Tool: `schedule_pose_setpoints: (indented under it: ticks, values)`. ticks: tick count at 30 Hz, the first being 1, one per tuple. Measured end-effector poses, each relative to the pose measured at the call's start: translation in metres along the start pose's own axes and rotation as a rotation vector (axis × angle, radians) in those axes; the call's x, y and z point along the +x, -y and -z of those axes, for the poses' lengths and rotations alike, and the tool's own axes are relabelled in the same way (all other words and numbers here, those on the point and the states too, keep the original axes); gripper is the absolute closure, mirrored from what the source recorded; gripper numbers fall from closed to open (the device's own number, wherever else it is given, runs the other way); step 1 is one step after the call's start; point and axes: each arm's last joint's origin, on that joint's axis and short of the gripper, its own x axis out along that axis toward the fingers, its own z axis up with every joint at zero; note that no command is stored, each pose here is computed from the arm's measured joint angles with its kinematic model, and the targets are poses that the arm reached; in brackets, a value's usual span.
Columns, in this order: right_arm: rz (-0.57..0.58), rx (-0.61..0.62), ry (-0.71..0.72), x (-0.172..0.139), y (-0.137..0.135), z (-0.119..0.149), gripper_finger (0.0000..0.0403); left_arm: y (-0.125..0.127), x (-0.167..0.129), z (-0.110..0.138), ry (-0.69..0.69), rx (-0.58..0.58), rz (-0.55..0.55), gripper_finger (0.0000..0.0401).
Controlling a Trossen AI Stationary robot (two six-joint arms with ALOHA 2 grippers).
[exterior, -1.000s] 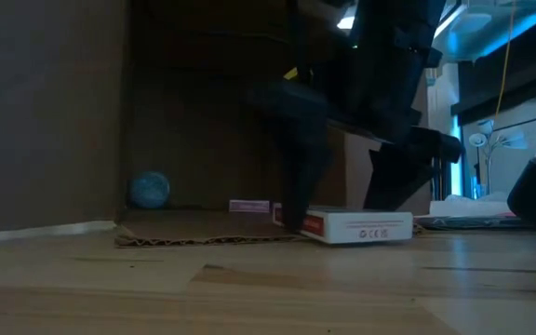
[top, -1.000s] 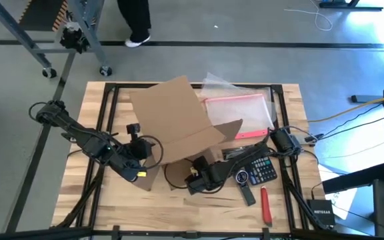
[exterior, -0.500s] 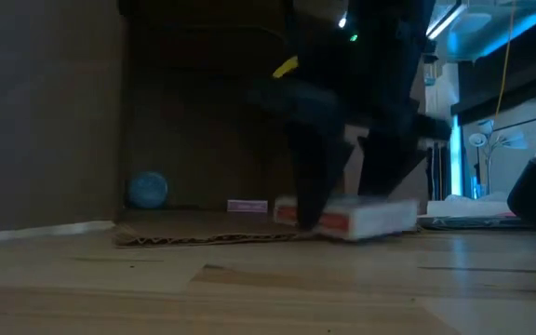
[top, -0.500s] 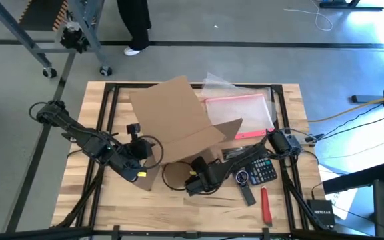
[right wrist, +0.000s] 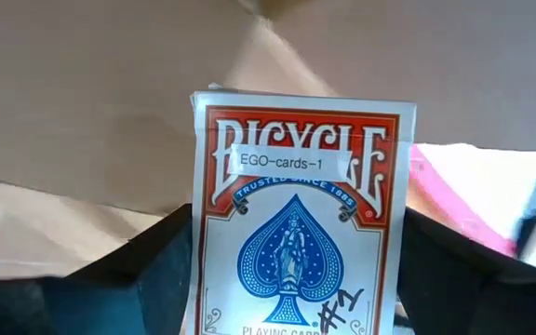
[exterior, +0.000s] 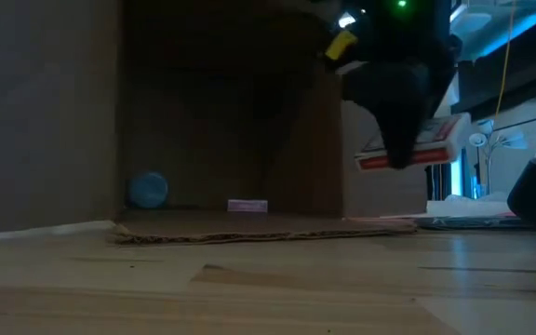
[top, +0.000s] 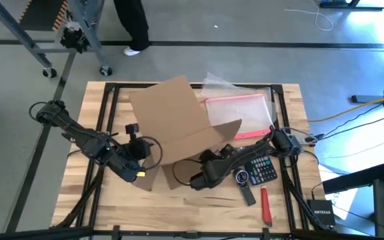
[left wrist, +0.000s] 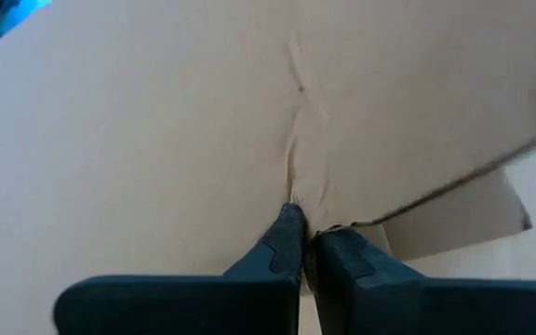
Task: Unpack boxes
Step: Remove the red playing cards from the cardboard box, then remove the pink playing cards from the cardboard box
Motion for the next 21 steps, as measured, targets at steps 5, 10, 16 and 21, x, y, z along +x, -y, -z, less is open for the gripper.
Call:
schedule_pose_setpoints:
  ticks: [5,10,16,21]
  values:
    - [0.036,-0.005,-0.021,0.015,0.003,0.003,0.0108,-0.005,-0.005,0.01,-0.051,-0.015,-0.034,0.0397]
    - [0.063,-0.017,-0.043,0.028,0.004,0.008,0.0108,-0.007,-0.016,0.017,-0.054,-0.034,-0.006,0.0397]
    - [0.104,-0.032,-0.091,0.044,0.005,0.015,0.0085,-0.008,-0.019,0.019,-0.048,-0.055,0.01,0.0397]
    - [0.098,-0.03,-0.114,0.044,0.005,0.016,0.0058,-0.008,-0.019,0.018,-0.043,-0.062,0.013,0.0397]
